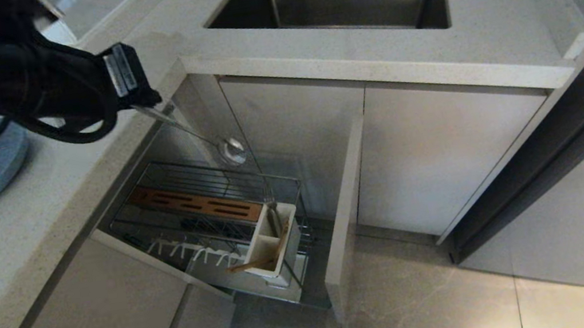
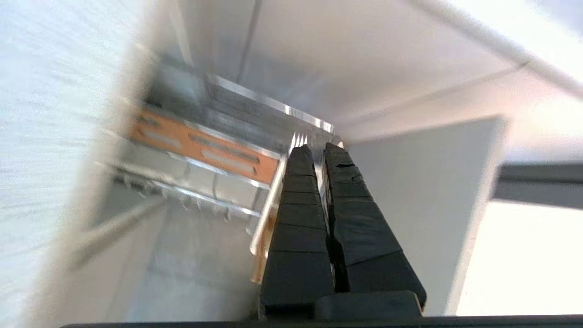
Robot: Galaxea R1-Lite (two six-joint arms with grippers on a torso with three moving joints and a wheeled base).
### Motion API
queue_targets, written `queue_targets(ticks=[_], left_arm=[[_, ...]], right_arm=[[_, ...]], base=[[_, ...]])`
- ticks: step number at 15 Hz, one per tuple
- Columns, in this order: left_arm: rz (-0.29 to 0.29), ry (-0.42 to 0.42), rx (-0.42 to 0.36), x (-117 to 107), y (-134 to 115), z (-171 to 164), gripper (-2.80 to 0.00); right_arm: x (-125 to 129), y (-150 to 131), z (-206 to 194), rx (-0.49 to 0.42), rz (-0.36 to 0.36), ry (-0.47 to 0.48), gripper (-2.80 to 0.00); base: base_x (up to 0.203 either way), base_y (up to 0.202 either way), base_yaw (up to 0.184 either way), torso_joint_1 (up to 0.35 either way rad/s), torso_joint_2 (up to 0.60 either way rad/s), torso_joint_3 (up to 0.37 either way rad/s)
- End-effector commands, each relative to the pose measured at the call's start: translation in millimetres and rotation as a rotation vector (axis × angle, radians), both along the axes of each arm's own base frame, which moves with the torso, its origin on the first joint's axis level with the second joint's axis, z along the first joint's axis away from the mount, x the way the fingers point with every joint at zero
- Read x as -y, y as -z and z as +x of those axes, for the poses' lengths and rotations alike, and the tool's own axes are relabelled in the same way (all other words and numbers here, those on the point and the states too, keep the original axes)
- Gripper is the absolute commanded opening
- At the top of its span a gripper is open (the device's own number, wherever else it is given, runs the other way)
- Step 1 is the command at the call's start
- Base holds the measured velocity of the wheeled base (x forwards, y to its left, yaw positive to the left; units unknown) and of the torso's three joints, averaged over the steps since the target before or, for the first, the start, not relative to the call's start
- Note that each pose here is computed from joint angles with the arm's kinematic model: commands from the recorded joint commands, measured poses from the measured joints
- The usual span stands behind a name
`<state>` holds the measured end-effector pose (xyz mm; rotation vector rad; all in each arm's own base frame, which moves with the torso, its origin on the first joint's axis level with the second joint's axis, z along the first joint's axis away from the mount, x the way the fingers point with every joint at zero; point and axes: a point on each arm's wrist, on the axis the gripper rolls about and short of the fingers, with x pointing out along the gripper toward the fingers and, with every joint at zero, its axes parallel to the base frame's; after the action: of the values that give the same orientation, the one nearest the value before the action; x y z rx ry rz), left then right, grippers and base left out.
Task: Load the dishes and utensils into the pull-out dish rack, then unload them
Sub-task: Take the spoon out of the cupboard
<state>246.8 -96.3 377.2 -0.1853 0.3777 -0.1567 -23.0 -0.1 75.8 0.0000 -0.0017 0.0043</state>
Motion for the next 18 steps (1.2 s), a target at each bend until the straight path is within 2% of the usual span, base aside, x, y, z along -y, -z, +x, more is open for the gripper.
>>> queue_targets(ticks=[1,5,10,12,14,18], left_arm=[[-0.027,-0.004,0.090,-14,-24,-35,-2.80],[-0.012,-0.084,0.233,-36,-52,-80,-2.80],[-0.009,-0.293,0.369,-72,-76,-114,-2.80],[-0.005,-0.389,0.407,-85,-81,-119,-2.80],[0.008,-0.520,0.433,-102,-83,-121,-2.80],[0.016,-0.761,0.425,-135,-78,-120,-2.80]], right_arm=[[0,0,0,0.000,0.000,0.000,-2.80],[0,0,0,0.000,0.000,0.000,-2.80],[0,0,0,0.000,0.000,0.000,-2.80],[0,0,0,0.000,0.000,0.000,-2.80],[0,0,0,0.000,0.000,0.000,-2.80],[0,0,0,-0.001,0.000,0.000,-2.80]], base=[[0.000,0.000,0.000,0.000,0.00,0.000],[0.000,0.000,0.000,0.000,0.00,0.000],[0.000,0.000,0.000,0.000,0.00,0.000],[0.000,0.000,0.000,0.000,0.00,0.000],[0.000,0.000,0.000,0.000,0.00,0.000],[0.000,0.000,0.000,0.000,0.00,0.000]])
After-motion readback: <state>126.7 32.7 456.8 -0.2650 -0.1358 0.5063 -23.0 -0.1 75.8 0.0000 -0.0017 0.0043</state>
